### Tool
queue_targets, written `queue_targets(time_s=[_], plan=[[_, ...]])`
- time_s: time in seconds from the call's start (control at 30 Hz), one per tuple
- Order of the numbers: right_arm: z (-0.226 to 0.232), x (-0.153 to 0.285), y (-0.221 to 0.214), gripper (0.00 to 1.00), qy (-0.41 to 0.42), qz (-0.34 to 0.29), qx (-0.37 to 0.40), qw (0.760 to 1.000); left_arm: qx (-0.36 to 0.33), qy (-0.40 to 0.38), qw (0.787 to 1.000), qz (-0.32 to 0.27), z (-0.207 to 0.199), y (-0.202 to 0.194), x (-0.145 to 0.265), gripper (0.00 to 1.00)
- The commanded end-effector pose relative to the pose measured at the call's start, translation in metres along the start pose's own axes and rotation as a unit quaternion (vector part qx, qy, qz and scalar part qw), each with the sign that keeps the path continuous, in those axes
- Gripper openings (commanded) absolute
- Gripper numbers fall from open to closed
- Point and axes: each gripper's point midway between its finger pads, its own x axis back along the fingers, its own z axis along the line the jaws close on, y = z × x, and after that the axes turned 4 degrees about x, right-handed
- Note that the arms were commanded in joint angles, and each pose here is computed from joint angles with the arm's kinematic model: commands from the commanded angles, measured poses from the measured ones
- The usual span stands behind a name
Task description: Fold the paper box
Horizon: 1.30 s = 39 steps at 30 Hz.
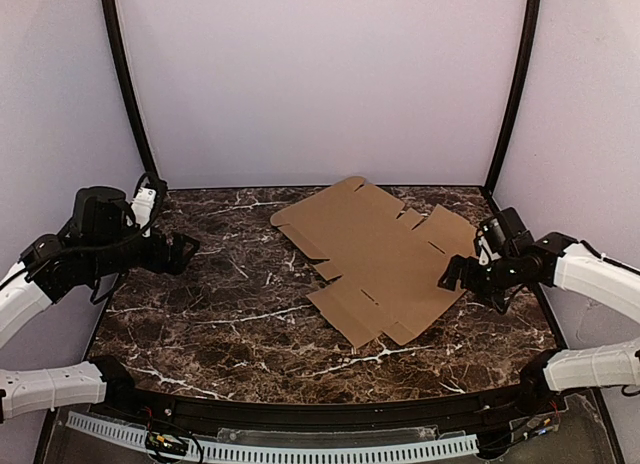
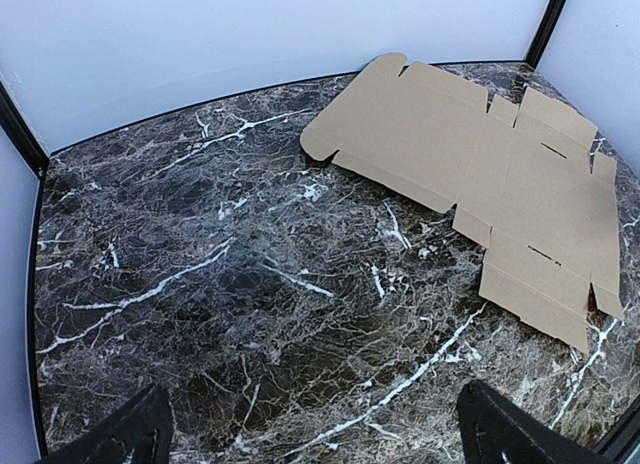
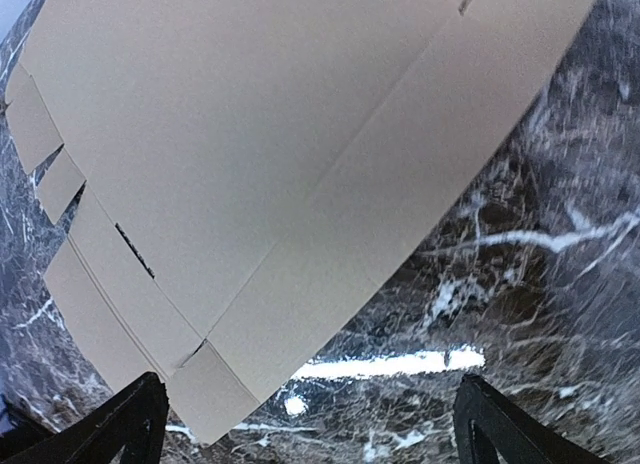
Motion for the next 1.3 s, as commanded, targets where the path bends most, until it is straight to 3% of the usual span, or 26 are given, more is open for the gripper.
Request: queue_targets(time_s=[0.0, 0.23, 0.63, 1.27], plan=[[0.011, -0.003, 0.000, 0.99, 0.068, -0.015, -0.085, 0.994, -0.002, 0.003, 1.000, 0.018, 0.002, -0.013, -0.003, 1.00], [0.005, -0.024, -0.014, 0.97, 0.114, -0.025, -0.179, 0.977, 0.003, -0.005, 1.000, 0.019, -0.001, -0.014, -0.002, 1.00], [-0.009, -0.049, -0.033, 0.89, 0.160, -0.048, -0.261, 0.951, 0.005, -0.004, 1.000, 0.019, 0.000, -0.016, -0.002, 1.00], [-0.022, -0.082, -0.042, 0.81, 0.172, -0.064, -0.292, 0.939, 0.005, -0.001, 1.000, 0.024, 0.001, -0.018, -0.005, 1.00]])
